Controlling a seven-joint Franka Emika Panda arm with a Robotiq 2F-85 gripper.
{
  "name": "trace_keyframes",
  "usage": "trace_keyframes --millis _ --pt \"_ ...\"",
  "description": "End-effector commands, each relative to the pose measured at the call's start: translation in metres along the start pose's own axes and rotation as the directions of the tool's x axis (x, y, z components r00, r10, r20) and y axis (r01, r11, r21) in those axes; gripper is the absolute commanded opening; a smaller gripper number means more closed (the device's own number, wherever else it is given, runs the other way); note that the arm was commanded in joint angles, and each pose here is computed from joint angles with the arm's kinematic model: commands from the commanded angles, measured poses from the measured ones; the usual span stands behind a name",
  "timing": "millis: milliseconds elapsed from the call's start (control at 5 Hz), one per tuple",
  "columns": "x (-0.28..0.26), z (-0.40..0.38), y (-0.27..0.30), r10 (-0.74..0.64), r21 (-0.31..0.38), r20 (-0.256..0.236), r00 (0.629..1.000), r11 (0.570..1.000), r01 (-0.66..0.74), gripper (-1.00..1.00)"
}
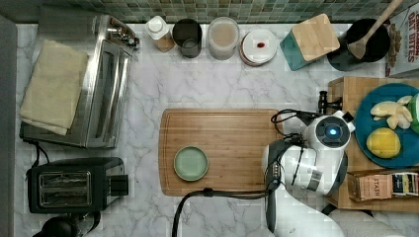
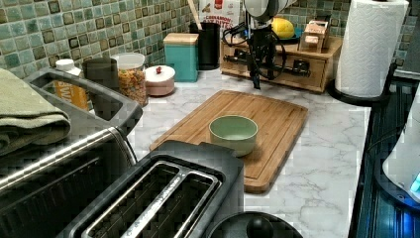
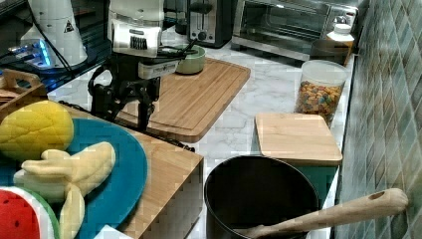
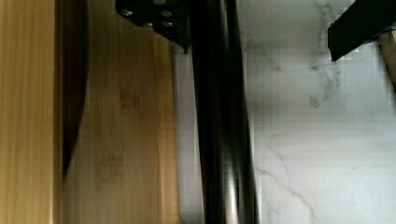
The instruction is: Open the drawer.
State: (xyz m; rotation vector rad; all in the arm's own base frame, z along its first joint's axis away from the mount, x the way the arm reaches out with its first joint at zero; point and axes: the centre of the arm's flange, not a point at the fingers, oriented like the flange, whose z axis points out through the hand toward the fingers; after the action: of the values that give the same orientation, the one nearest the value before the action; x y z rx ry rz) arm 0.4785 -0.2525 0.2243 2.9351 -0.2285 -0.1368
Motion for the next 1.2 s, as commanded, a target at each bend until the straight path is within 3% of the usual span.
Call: trace_keyframes --millis 200,400,800,1200 --pt "0.015 -0.055 -0.120 -0.142 0.120 -0.039 0.989 0.982 0.146 1.00" --pt "-0.003 -0.063 -0.172 -0.204 0.112 -0.066 0.977 0.971 0.210 1.00" --pt "-0.028 -0.078 -0.251 -0.196 0.097 -0.077 0.977 0.974 0.203 1.00" --pt "-0.037 -0.085 -0.278 -0.185 0.091 -0.065 0.981 0.977 0.191 1.00"
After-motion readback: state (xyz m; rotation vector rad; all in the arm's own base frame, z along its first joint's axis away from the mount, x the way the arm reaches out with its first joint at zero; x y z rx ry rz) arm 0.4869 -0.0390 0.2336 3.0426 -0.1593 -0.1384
